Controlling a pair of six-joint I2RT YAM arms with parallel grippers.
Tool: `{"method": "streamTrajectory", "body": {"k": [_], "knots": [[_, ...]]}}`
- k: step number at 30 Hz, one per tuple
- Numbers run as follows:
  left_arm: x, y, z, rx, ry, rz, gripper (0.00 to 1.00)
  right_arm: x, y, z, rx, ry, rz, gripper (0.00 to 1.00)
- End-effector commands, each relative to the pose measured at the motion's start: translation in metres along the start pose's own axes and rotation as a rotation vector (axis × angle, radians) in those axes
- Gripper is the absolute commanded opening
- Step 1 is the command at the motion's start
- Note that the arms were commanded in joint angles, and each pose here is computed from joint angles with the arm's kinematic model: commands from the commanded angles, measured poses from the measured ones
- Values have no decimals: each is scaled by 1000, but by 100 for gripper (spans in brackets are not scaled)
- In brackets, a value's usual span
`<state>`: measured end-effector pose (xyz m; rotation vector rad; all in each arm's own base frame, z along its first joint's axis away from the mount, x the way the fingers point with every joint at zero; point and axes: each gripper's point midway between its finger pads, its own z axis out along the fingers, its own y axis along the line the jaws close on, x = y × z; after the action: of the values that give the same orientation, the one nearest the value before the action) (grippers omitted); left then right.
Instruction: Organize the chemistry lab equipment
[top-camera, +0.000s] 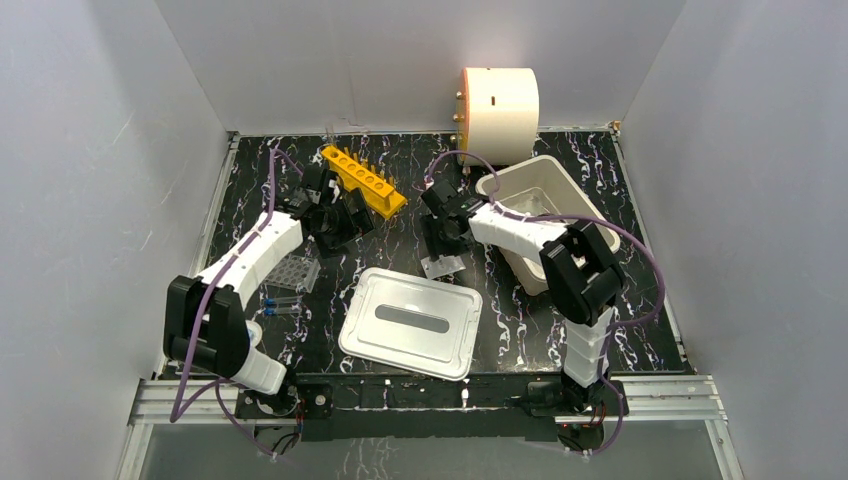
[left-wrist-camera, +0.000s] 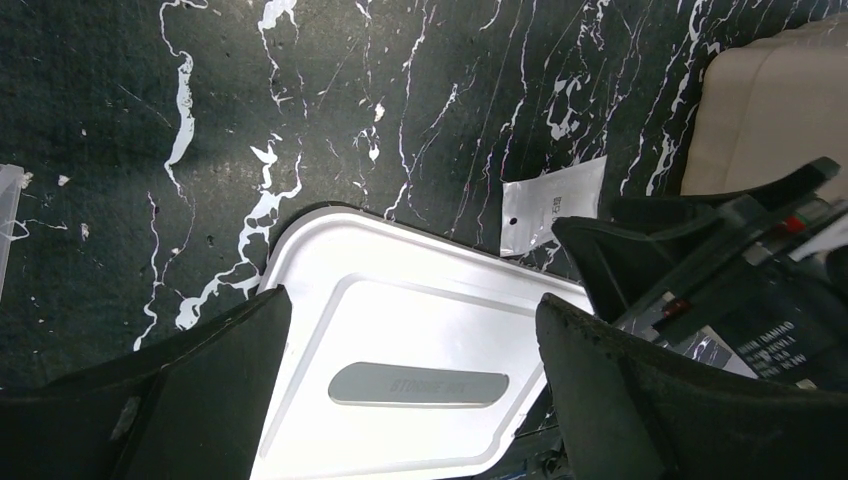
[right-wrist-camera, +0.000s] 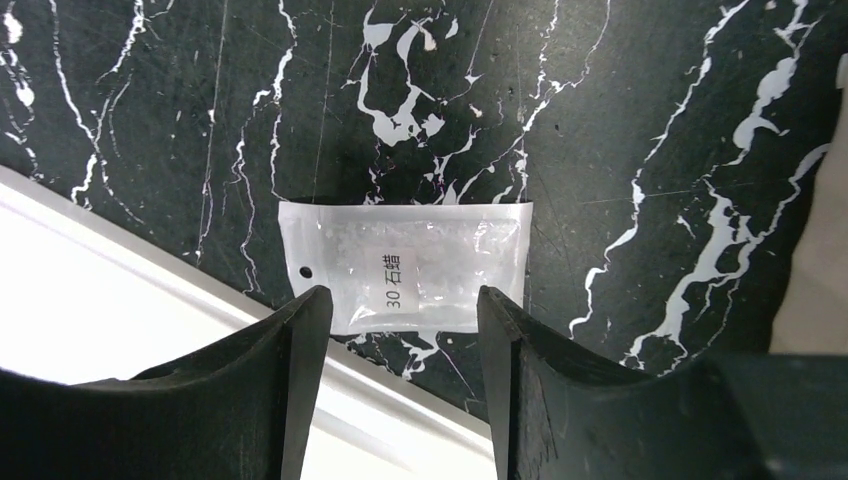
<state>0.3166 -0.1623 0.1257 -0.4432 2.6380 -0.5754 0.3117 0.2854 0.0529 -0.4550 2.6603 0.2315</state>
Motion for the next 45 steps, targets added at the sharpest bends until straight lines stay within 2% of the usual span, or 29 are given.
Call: {"method": "streamTrajectory", "body": {"k": [1,8,11,22,24,33,40,45], "knots": [[-3,-6,-18,34,-43,5,91,-8,8,3,8,-22,25,64],[-3,-5,-19,34,-49,-1,91,6,1,19,64,22,18,63],[-2,-6,-18,40,-46,-2,91,11,1,26,65,34,17,59],[2,-9,-17,62,-27,-1,91,16,0,43,70,37,6,16],[2,-9,-17,63,-25,-4,91,12,-1,41,73,26,5,12],[2,-11,-17,74,-22,-2,91,-36,5,-1,69,-107,-3,11],[1,-18,-19,111,-26,8,92,-93,-1,-65,80,-313,-13,13],[3,-23,-19,142,-16,13,92,-131,-34,-120,148,-450,20,14]]}}
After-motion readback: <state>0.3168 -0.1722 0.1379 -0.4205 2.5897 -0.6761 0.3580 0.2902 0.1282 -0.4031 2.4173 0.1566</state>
